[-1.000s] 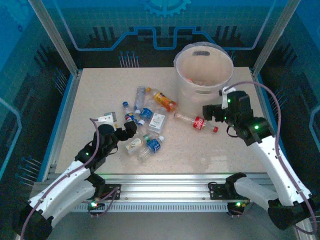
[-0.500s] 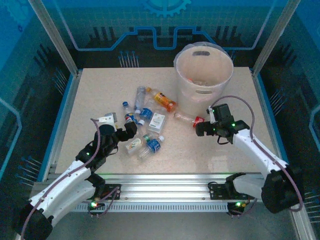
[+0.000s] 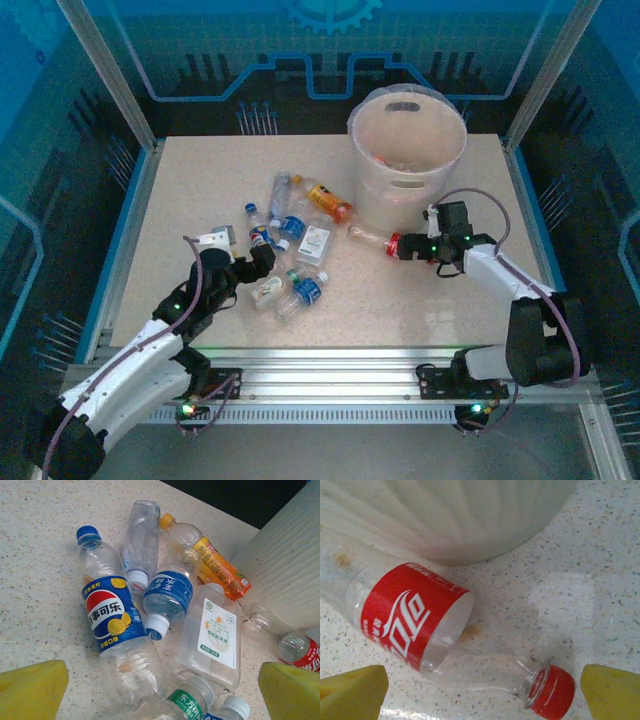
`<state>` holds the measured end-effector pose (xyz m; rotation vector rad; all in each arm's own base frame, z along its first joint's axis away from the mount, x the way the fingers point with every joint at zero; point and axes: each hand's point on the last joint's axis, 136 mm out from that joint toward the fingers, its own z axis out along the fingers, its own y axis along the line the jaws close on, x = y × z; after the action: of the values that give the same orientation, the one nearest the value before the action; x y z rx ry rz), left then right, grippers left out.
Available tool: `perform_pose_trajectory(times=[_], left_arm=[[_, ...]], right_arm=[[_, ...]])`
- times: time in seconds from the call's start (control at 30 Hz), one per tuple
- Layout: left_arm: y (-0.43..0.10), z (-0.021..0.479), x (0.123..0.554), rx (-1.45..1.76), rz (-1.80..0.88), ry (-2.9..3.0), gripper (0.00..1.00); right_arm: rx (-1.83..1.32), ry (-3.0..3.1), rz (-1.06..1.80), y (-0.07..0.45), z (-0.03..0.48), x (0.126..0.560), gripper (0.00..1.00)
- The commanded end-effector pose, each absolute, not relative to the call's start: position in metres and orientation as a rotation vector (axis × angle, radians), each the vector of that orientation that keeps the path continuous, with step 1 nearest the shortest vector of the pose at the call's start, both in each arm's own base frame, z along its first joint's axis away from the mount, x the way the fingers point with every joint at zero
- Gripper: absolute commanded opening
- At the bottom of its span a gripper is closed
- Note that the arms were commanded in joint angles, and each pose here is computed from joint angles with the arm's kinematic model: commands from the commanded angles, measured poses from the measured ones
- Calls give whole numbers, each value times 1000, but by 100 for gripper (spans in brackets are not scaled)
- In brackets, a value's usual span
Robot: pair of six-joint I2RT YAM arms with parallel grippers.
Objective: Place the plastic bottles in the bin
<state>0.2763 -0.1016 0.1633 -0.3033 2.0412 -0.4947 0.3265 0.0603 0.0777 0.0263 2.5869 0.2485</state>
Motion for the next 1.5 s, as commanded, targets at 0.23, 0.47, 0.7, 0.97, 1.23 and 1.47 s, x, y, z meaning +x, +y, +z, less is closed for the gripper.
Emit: perform_pose_trajectory(times=[0.23, 0.47, 0.7, 0.97, 1.23, 1.47], left_arm=[[-104, 166, 278, -300, -516, 2029, 99], [-103, 166, 279, -300, -512, 2027, 99], [-103, 167, 279, -299, -511, 2025, 99], [-104, 166, 279, -300, -513, 2026, 99], [-104, 168, 279, -296, -520, 2022, 99], [-106, 170, 279, -294, -531, 2020, 99]], right_arm=[[78, 2647, 346, 57, 65, 335, 100], [69, 2700, 425, 65, 58, 323, 100], [58, 2722, 507, 77, 63, 299, 100], [-19, 2743, 566, 102, 74, 279, 100], [-110, 2795, 476, 115, 70, 257, 100], [-177, 2821, 481, 133, 70, 245, 100]])
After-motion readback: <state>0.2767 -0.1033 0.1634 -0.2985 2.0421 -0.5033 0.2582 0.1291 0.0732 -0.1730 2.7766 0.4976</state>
